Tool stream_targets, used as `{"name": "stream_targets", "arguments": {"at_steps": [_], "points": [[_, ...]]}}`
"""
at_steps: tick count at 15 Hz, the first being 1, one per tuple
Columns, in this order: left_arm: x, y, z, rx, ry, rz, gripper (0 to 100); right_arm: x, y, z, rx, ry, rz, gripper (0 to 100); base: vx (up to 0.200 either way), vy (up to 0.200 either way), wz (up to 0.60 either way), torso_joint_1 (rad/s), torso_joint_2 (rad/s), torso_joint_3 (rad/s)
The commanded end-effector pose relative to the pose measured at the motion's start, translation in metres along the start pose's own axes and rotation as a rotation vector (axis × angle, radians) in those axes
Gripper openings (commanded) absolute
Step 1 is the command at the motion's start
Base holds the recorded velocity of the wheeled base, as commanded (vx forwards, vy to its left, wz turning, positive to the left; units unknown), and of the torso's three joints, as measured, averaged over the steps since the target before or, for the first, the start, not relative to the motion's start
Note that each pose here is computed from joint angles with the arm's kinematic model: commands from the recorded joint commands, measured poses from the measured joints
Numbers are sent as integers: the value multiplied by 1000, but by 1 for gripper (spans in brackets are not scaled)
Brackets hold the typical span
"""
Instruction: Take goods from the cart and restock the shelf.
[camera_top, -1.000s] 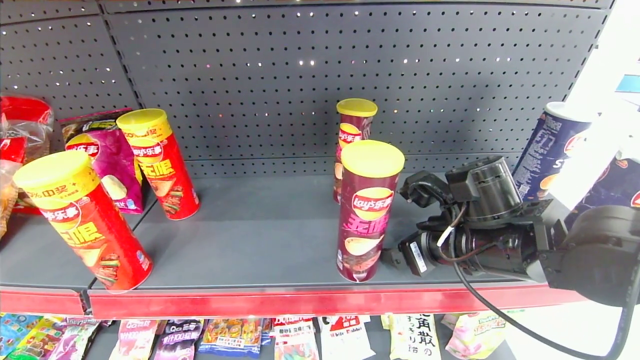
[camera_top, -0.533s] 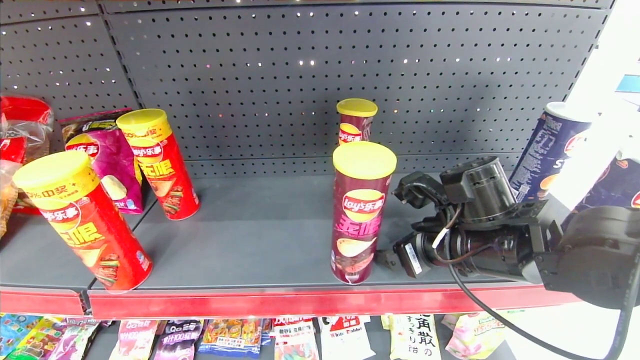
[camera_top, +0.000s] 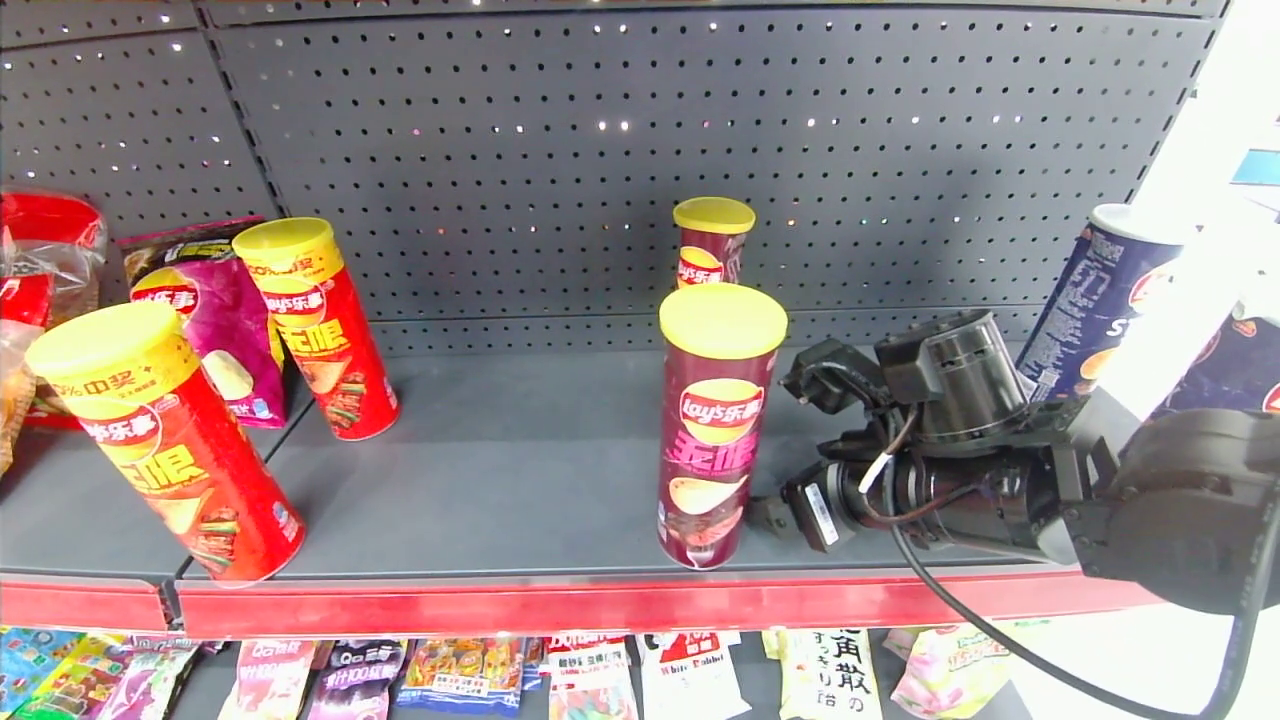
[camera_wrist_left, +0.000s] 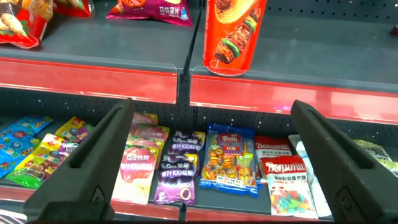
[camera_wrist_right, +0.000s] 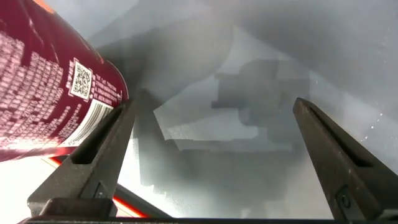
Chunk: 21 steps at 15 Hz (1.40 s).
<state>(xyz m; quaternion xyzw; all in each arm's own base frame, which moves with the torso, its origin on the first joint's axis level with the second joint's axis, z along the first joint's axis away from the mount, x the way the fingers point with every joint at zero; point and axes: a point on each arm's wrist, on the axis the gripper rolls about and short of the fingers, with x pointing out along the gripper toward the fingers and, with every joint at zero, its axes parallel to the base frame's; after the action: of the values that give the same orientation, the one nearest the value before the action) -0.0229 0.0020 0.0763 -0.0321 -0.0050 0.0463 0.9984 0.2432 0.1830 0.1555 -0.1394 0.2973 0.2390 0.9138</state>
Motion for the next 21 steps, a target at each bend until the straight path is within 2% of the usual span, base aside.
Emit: {"name": "stream_targets", "arguments": {"at_steps": [1,21], "points": [[0,0,0,0,-1,1,100,0,1,1,-2,-3,2,100,0,0,0,0,0,0],[0,0,0,0,-1,1,100,1,5,3,-7,-9,11,100,0,0,0,0,0,0]]}}
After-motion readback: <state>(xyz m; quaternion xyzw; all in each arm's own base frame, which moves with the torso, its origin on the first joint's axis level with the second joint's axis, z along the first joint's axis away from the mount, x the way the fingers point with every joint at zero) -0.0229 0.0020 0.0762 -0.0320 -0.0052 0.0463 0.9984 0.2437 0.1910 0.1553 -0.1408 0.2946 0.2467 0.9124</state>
